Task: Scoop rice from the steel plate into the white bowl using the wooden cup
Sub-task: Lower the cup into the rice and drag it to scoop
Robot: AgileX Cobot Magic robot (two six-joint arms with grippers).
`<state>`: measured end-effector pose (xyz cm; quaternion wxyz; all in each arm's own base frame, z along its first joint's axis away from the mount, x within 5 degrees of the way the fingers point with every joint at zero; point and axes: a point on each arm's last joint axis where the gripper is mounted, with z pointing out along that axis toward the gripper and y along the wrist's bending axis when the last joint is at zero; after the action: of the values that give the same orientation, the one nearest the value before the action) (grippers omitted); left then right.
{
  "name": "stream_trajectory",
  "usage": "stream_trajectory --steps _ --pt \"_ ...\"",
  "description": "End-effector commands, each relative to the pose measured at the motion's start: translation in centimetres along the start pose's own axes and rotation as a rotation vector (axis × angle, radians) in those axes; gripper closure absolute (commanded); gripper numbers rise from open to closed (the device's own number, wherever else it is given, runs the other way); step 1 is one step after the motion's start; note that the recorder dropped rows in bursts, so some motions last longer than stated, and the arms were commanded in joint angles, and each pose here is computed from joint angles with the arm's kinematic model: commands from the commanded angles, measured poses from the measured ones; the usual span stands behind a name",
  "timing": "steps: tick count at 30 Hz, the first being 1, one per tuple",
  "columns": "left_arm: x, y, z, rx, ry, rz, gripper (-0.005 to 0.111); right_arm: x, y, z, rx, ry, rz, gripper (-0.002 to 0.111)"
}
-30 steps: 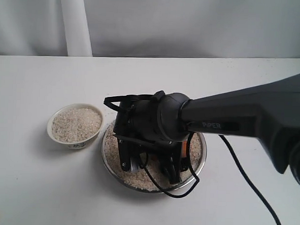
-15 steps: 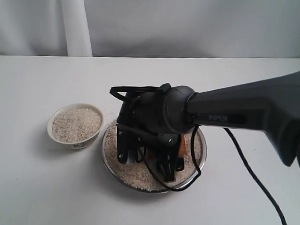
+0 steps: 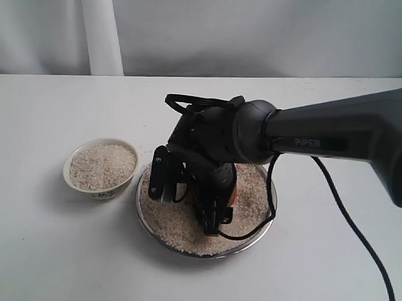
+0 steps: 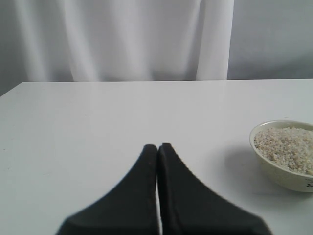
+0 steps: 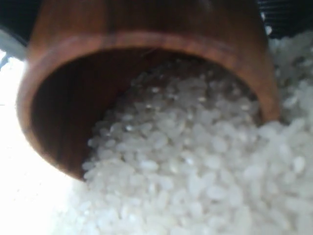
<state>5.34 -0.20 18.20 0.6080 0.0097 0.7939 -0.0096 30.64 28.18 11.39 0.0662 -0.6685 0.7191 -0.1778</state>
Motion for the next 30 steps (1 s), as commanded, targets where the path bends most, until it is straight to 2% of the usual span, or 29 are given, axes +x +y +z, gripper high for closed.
stream_trajectory --steps 1,6,11,17,24,30 --pt "0.0 0.0 0.0 0.002 -0.007 -0.003 0.107 -1.1 1.5 2.1 -0.082 -0.073 0.064 0.108" --pt "0.0 0.0 0.0 0.002 -0.007 -0.003 0.107 -1.3 1.4 2.1 -0.082 -0.108 0.083 0.108" --pt "0.0 0.0 0.0 0.002 -0.007 -0.003 0.107 0.0 0.4 3.0 -0.119 -0.109 0.175 0.108" --pt "0.0 0.0 0.0 0.002 -0.007 -0.003 0.107 1.5 1.3 4.8 -0.133 -0.189 0.226 0.108" --pt "0.0 0.0 0.0 0.002 -0.007 -0.003 0.107 4.6 0.5 4.2 -0.093 -0.305 0.352 0.108" --pt "0.0 0.0 0.0 0.002 -0.007 -0.003 0.107 5.9 0.2 2.2 0.028 -0.546 0.475 0.108"
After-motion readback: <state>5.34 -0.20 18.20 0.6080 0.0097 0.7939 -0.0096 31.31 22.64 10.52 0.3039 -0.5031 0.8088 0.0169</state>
